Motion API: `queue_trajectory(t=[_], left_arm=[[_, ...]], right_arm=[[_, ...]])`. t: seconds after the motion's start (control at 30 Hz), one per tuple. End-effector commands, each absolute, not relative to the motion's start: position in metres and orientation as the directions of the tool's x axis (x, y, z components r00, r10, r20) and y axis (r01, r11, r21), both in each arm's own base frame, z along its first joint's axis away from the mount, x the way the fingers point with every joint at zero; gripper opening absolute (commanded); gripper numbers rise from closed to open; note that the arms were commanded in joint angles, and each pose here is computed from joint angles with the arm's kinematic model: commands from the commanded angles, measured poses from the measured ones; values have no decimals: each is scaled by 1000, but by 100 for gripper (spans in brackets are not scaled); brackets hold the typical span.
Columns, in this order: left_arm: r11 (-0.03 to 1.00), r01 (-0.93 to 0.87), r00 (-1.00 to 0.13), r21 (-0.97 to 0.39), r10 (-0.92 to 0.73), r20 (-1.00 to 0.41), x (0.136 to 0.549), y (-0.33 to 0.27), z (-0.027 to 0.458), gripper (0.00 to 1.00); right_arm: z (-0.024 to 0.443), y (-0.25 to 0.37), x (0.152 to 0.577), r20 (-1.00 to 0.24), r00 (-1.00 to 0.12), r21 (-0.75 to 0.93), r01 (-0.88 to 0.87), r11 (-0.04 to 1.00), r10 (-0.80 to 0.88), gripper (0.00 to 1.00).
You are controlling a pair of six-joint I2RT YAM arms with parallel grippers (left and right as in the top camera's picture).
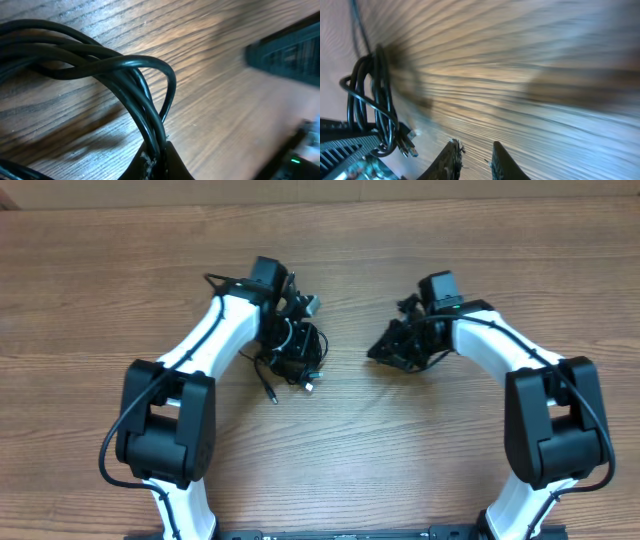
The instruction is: Untangle cables
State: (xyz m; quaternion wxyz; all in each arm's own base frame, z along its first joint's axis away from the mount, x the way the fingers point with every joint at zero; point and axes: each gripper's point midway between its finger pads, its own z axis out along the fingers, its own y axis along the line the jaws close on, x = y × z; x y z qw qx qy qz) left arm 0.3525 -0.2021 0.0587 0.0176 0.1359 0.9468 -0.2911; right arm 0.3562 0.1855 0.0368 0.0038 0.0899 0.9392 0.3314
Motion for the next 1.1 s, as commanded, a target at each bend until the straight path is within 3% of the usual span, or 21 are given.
queue_trajectory(t=[0.0, 0.3, 0.47, 0.73, 1.07], left_arm=[[701, 284, -956, -655, 259, -137, 353, -212, 77, 7], [725, 277, -956, -630, 274, -105, 346, -203, 71, 7], [726, 276, -956, -631, 274, -103, 346, -203, 71, 8], [714, 270, -957, -646, 274, -96, 343, -205, 73, 8], [717, 261, -958, -647, 275, -82, 340, -205, 73, 8]], right_arm=[[45, 218, 350, 1, -997, 666, 58, 744, 77, 20], [57, 267, 355, -157, -988, 696, -123, 708, -18, 25], [45, 261, 362, -154, -986, 619, -43, 784, 67, 25], [45, 271, 365, -191, -979, 601, -59, 797, 71, 25], [32, 262, 375, -331, -940, 404, -63, 913, 82, 24]])
